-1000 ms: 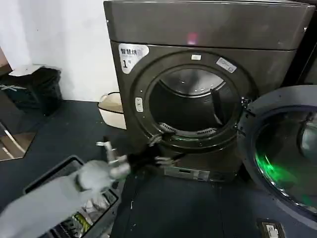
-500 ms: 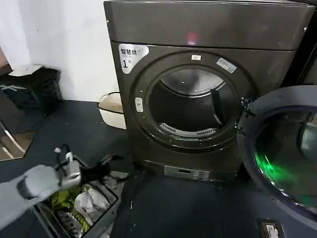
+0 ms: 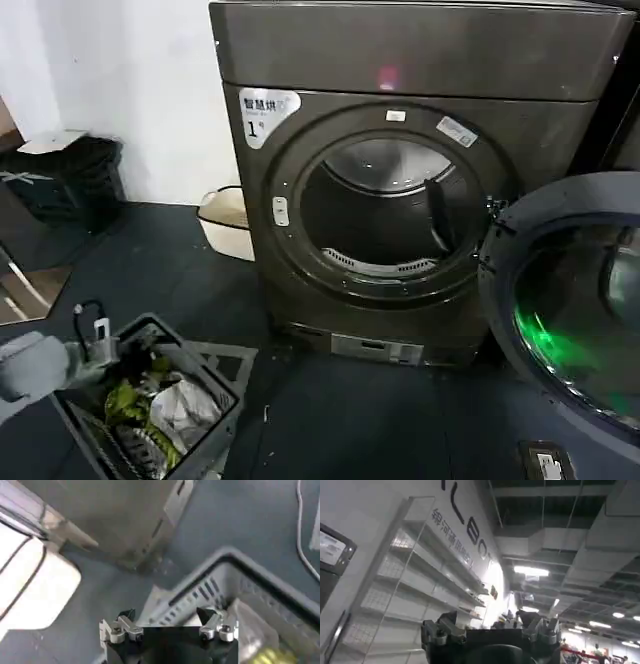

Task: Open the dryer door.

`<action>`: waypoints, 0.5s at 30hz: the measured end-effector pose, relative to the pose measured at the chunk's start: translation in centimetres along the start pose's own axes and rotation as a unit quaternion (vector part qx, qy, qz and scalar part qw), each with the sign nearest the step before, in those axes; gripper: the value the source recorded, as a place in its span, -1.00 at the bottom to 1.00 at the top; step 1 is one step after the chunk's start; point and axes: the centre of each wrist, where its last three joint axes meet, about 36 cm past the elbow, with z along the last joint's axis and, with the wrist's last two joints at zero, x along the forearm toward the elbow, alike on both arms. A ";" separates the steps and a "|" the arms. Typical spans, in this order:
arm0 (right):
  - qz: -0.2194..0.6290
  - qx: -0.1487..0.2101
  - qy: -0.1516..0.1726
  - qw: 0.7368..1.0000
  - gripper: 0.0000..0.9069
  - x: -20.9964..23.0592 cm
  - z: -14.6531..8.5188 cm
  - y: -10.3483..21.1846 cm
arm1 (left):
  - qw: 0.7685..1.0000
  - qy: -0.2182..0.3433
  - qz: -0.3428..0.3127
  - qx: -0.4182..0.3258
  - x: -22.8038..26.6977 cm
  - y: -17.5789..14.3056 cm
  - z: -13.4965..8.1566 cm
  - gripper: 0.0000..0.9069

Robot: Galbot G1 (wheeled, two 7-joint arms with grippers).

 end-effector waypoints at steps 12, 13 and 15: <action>-0.001 0.008 -0.002 1.000 1.00 0.1 -0.2 0.5 | 0.998 0.056 0.017 -0.021 1.6 0.0 2.7 1.00; -0.001 0.008 -0.002 1.000 1.00 0.1 -0.2 0.5 | 0.998 0.057 0.017 -0.021 1.6 0.0 2.8 1.00; 0.000 0.008 -0.001 1.000 1.00 0.1 -0.2 0.4 | 0.998 0.058 0.018 -0.021 1.8 0.0 2.9 1.00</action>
